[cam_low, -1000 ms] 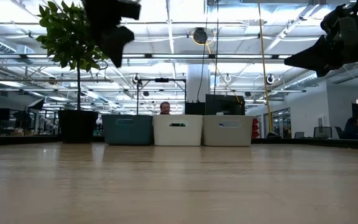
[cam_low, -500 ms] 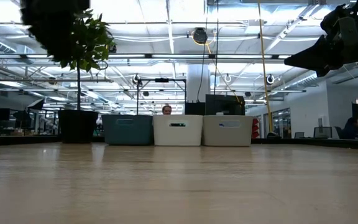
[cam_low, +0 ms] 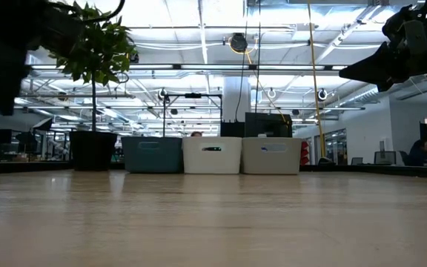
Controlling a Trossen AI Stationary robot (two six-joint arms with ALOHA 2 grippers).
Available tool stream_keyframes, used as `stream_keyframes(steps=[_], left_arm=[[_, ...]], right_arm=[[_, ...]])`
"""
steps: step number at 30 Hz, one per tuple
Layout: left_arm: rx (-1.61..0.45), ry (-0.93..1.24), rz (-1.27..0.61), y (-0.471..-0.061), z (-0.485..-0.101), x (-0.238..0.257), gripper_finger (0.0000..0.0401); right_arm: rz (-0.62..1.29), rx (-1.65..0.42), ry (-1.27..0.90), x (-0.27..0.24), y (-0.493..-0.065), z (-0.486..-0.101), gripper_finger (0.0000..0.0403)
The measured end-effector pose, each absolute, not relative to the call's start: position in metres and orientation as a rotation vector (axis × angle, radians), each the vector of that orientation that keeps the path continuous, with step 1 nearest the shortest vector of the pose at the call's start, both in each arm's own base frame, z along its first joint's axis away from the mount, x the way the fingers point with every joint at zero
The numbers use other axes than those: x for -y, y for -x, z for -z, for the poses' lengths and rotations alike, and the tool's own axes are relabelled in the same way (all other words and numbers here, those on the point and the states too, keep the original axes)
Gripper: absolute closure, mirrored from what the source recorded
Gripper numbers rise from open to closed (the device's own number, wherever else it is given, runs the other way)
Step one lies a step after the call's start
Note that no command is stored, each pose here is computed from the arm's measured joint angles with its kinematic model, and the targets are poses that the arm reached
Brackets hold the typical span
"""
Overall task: Sort spring keychains
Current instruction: Put the yellow spring keychain in the blue bin
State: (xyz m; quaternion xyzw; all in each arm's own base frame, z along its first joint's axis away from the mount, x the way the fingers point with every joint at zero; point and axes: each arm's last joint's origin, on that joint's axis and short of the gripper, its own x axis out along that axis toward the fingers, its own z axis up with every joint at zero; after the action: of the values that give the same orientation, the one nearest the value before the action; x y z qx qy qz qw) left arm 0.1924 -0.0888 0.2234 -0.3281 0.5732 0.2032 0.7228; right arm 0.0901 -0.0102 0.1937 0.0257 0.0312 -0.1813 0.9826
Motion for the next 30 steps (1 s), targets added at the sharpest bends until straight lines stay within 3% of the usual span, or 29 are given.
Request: stream_keyframes(steps=[8,30], left_arm=[[-1.340,0.693,-0.355,-0.197,-0.205,0.123,0.0132],[-1.538,0.546,-0.533,-0.200,-0.139,0.159,0.0183]], right_arm=[[0.365,-0.063,-0.052,0.010,-0.090,-0.194,0.0403],[0.365,-0.062,-0.052,0.010,-0.090,-0.194,0.0403]])
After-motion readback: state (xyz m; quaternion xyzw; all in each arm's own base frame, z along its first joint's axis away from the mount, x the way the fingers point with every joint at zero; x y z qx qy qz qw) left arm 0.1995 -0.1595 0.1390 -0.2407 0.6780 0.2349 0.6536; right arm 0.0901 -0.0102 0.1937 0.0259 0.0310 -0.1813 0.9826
